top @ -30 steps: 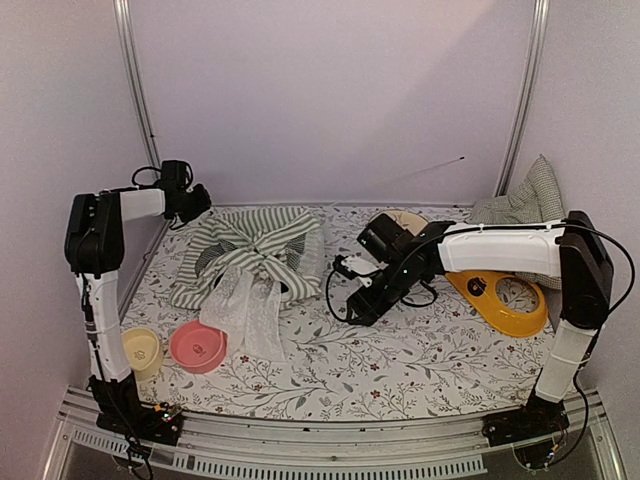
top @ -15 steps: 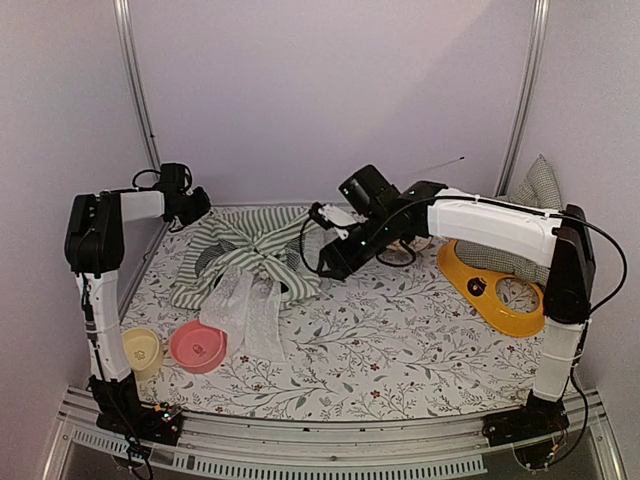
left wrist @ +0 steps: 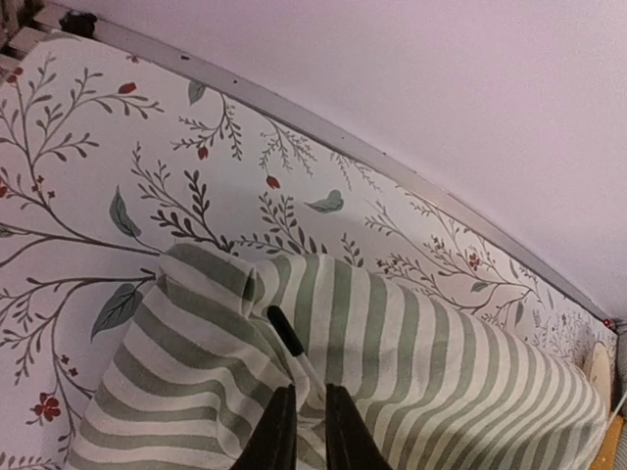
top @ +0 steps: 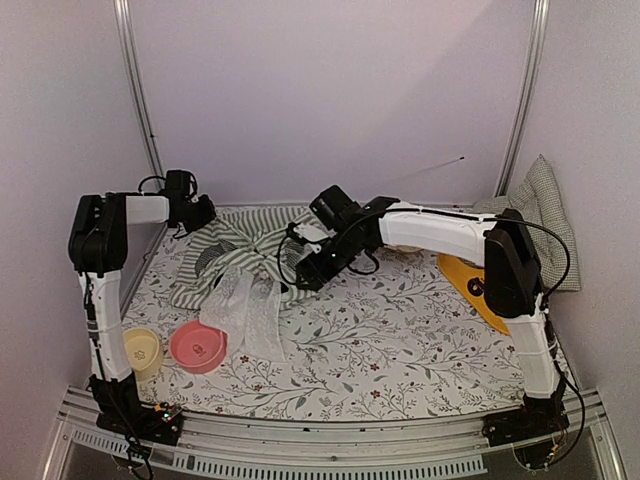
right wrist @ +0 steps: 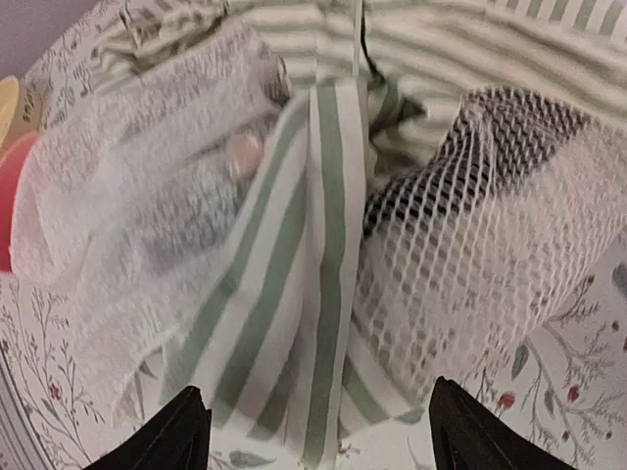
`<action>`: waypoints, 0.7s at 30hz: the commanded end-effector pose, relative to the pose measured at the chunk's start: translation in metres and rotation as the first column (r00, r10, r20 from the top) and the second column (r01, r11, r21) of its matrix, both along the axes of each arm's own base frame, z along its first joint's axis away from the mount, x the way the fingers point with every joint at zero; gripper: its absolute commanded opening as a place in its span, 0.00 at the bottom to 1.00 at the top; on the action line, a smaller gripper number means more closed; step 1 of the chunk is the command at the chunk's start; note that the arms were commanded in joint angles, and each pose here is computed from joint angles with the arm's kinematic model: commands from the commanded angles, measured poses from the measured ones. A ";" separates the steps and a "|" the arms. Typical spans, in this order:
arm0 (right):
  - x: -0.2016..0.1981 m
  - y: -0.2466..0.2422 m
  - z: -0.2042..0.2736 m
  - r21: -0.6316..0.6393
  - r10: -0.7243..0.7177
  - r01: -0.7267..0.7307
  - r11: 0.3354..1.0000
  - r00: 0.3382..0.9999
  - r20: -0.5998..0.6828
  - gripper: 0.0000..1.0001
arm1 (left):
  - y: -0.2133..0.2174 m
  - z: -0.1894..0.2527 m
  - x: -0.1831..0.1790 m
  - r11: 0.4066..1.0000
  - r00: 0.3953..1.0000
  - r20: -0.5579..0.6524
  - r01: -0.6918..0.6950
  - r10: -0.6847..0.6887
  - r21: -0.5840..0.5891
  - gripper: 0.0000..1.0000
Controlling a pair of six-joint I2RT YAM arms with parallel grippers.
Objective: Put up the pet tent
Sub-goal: Move the tent to the center of the board.
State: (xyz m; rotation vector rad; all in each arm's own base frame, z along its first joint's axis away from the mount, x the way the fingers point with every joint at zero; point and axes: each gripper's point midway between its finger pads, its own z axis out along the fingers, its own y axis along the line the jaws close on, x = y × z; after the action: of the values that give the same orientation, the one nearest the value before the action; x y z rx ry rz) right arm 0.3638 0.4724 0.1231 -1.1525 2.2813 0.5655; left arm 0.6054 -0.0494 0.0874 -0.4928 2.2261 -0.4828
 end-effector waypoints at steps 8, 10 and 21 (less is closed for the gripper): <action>-0.071 -0.066 -0.030 -0.094 0.015 -0.029 0.995 0.989 -0.145 0.68 | -0.045 -0.065 -0.021 0.995 0.984 -0.155 0.098 -0.093 0.022 0.00; -0.066 -0.084 -0.036 -0.150 -0.030 0.013 0.989 0.994 -0.110 0.53 | -0.048 -0.069 -0.029 0.995 0.982 -0.162 0.102 -0.098 0.020 0.00; -0.029 -0.161 -0.003 -0.192 -0.195 0.194 0.962 0.981 0.014 0.00 | -0.106 -0.064 -0.084 0.983 0.973 -0.146 0.169 -0.178 -0.072 0.00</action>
State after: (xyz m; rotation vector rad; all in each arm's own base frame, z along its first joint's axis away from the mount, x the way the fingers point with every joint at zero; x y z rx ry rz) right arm 0.3271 0.3237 0.0964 -1.0386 2.5143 0.3244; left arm 0.5391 -0.1196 0.0143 -0.4182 2.4287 -0.5254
